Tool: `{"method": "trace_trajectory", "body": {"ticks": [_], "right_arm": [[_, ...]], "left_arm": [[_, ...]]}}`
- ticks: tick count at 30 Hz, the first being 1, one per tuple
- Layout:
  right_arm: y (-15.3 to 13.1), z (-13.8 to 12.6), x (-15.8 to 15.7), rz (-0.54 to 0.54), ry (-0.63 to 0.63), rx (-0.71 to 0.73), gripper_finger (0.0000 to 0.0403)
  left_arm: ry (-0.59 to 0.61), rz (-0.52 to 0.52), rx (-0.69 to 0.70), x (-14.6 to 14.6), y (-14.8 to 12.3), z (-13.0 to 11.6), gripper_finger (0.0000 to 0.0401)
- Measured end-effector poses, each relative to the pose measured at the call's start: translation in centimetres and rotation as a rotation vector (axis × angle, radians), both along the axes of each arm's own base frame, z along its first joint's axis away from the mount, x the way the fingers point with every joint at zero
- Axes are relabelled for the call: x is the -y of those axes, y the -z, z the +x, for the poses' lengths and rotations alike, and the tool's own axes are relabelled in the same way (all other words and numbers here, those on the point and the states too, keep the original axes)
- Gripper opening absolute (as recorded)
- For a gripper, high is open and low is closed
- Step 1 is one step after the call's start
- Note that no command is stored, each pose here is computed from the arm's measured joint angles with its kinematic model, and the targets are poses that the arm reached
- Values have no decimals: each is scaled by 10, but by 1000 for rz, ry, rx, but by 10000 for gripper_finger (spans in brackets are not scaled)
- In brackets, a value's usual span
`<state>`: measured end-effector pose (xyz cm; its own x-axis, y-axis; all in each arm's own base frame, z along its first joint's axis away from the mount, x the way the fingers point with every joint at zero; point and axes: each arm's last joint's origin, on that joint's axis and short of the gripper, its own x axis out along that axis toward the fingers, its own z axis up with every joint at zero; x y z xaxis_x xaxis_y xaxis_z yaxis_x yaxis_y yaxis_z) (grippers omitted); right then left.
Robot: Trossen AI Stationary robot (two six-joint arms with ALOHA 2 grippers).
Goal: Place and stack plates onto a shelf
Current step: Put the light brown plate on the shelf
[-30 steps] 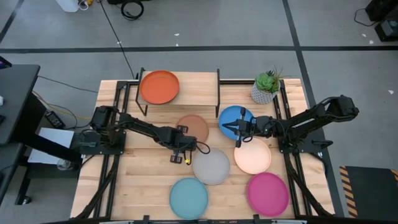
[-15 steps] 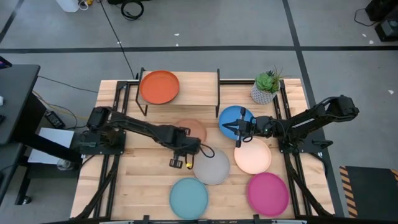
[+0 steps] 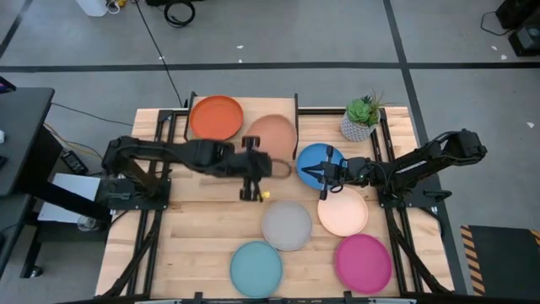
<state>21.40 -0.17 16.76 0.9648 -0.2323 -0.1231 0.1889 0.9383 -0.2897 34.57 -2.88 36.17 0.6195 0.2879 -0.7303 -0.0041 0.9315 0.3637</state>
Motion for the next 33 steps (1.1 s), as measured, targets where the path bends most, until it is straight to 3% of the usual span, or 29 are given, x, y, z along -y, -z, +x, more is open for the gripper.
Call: {"method": "trace_trajectory", "body": {"ticks": [10, 15, 25, 33], "right_arm": [[1, 0, 0, -3, -2, -13, 20], [1, 0, 0, -6, -2, -12, 20], [-1, 1, -1, 2, -35, 10, 20], [0, 1, -1, -3, -49, 5, 20]], "left_arm": [[-101, -27, 70, -89, 4, 13, 14], [-131, -27, -19, -114, 20, 14, 14], [-64, -25, -155, -122, 50, 27, 14], [-34, 10, -118, -121, 48, 31, 14]]}}
